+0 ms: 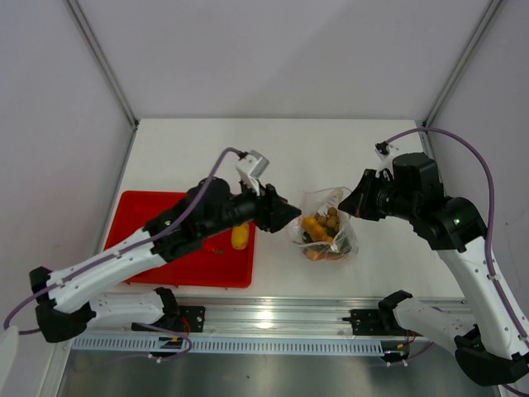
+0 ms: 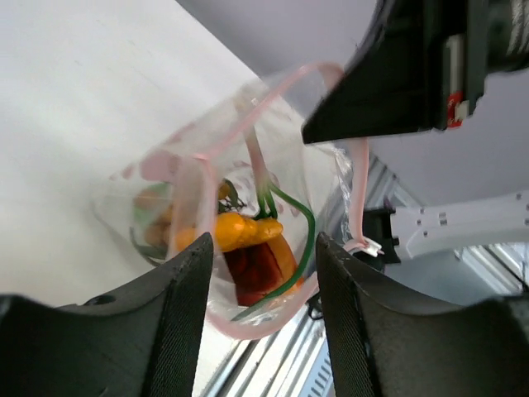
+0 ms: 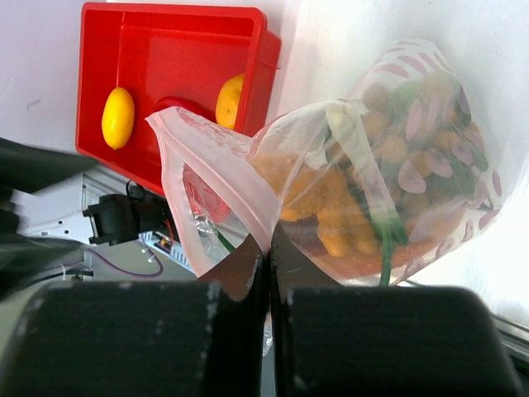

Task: Place the food in the zip-top bag and seal the zipper
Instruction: Place the fake vegetable in the zipper food storage bag, then pick up the fake fruit from the bin.

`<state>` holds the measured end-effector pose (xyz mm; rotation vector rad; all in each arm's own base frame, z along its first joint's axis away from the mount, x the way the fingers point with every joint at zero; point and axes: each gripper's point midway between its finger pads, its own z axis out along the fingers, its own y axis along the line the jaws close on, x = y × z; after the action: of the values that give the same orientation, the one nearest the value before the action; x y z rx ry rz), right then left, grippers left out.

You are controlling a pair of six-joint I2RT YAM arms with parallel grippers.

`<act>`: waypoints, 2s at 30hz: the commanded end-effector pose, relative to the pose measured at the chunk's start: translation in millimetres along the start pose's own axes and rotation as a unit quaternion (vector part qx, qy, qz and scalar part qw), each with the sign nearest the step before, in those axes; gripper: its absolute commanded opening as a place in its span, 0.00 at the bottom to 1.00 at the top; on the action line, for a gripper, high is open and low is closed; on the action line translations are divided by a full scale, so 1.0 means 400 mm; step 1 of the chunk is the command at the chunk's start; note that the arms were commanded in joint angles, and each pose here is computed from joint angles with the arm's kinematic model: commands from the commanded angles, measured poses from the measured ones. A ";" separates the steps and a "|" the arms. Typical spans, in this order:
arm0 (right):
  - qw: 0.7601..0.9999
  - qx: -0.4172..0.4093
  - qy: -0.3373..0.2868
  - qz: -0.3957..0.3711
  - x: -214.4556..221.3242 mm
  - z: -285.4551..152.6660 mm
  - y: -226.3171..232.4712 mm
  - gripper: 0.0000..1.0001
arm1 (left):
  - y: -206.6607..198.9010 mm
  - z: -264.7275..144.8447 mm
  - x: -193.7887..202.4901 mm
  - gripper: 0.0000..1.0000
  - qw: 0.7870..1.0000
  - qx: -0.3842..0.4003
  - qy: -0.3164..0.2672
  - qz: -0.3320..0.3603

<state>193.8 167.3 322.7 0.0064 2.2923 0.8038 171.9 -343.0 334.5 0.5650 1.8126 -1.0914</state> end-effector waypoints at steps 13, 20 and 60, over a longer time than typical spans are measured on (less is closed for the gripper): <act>0.999 -0.027 0.004 -0.024 0.005 0.024 0.008 0.00 | 0.557 -0.431 0.107 0.84 0.846 -0.468 -0.059 -0.250; 0.999 -0.028 0.025 -0.028 0.022 0.039 0.003 0.00 | 0.688 -0.617 0.182 0.99 0.673 -0.643 -0.103 -0.350; 0.998 -0.031 0.047 -0.032 0.033 0.056 0.002 0.00 | 0.955 -0.810 0.500 0.99 0.426 -0.806 -0.021 -0.410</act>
<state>192.1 182.3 299.1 -0.1210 2.3656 0.8597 188.5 111.6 58.3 -1.6895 2.0747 0.6808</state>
